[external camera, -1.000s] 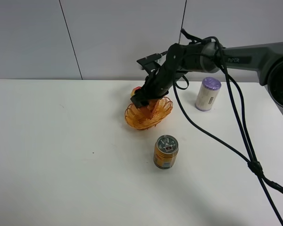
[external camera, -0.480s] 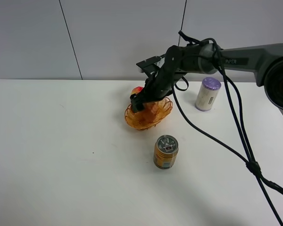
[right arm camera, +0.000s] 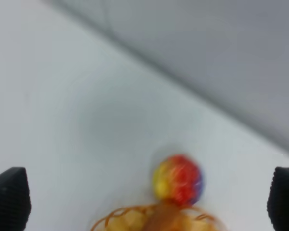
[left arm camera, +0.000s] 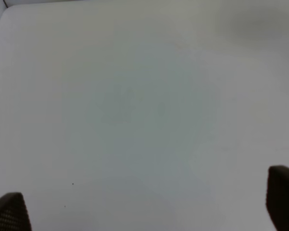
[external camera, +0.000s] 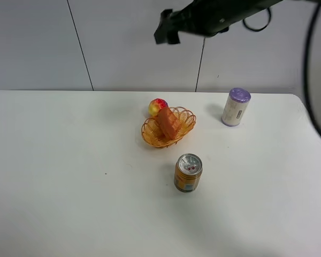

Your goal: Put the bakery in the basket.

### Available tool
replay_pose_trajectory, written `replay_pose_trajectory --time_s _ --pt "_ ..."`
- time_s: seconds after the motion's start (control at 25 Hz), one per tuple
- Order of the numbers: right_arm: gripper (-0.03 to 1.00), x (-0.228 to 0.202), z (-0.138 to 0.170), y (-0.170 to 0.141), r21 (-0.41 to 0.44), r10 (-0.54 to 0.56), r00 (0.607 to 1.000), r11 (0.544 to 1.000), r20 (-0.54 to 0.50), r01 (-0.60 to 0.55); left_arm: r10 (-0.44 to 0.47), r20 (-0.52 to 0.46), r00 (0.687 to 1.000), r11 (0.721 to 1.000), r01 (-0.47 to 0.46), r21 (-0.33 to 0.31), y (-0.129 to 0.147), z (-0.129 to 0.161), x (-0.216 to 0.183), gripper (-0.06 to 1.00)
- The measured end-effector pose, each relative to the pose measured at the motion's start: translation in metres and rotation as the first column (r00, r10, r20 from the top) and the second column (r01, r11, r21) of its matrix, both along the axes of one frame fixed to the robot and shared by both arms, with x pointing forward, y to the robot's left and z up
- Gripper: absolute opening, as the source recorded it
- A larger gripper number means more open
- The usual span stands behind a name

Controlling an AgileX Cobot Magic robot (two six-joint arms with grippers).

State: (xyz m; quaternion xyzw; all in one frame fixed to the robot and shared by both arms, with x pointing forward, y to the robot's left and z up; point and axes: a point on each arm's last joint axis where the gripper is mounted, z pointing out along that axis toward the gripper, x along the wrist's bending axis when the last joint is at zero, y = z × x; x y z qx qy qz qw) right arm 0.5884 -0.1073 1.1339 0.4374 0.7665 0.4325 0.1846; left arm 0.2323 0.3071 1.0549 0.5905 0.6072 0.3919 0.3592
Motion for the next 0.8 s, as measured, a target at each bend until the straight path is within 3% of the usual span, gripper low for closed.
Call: replay_pose_trajectory --time_s 0.16,0.32,0.56,0.68,0.8 --pt "0.99 -0.041 0.040 -0.060 0.027 -0.114 0.989 0.993 0.093 0.112 0.000 0.000 1.000 1.000 0.000 0.000 0.000 0.000 0.000 1.00" --pt "0.99 -0.091 0.043 -0.116 0.056 -0.252 0.962 0.967 0.107 0.248 0.000 0.000 1.000 1.000 0.000 0.000 0.000 0.000 0.000 1.00" --pt "0.99 -0.183 -0.002 -0.187 0.065 -0.516 0.850 0.856 0.106 0.512 0.000 0.000 1.000 1.000 0.000 0.000 0.000 0.000 0.000 1.00" --pt "0.99 -0.230 -0.029 -0.196 0.079 -0.591 0.796 0.807 0.131 0.586 0.000 0.000 1.000 1.000 0.000 0.000 0.000 0.000 0.000 1.00" --pt "0.99 -0.270 -0.054 -0.192 0.096 -0.614 0.776 0.790 0.144 0.606 0.000 0.000 1.000 1.000 0.000 0.000 0.000 0.000 0.000 1.00"
